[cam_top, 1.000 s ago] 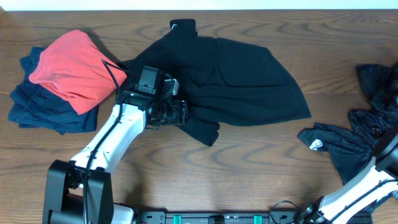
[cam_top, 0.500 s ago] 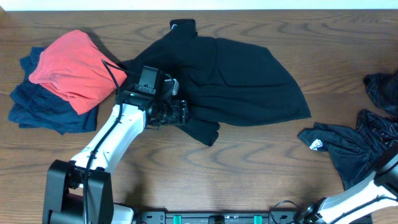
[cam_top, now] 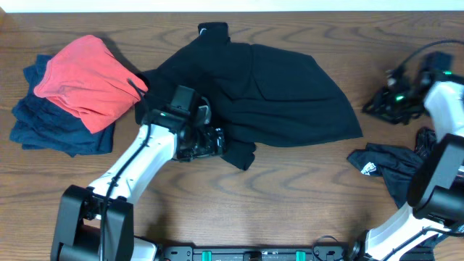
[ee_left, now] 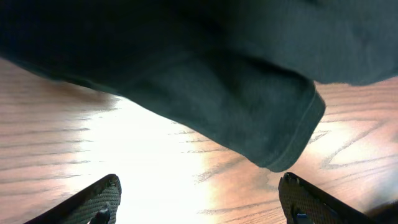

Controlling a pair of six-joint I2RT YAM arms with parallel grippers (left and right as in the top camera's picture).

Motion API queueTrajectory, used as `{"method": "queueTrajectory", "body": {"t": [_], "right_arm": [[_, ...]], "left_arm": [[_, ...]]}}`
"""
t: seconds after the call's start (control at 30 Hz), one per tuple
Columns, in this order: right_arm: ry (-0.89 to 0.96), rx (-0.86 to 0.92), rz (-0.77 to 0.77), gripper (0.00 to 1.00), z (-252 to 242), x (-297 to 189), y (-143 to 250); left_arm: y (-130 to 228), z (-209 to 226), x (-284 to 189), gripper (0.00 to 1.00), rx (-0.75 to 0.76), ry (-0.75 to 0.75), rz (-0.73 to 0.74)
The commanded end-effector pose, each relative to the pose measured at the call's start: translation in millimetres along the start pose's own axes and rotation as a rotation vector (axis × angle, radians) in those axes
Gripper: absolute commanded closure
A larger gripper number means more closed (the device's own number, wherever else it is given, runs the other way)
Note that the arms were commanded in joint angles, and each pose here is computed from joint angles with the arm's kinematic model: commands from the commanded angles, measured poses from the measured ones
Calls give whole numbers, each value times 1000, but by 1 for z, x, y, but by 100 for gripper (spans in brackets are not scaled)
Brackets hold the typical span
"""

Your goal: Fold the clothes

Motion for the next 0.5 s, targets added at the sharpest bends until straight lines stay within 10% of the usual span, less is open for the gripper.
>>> {"method": "queueTrajectory", "body": {"t": [0.0, 0.47], "right_arm": [[48, -41, 80, 70, 4, 20, 22], [599, 242, 95, 72, -68, 42, 68]], "left_arm": [[9, -3, 13, 17, -16, -4, 19], [9, -8, 21, 16, -18, 13, -15]]}}
Point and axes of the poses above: each gripper's point midway between its finger pads, its own x axis out along the fingers, its own z axis along the line the jaws close on, y = z × x, the point moved 8 cm from there along -x, back along the fingers, and after that the axes turned 8 degrees about x, right-handed, at the moved point
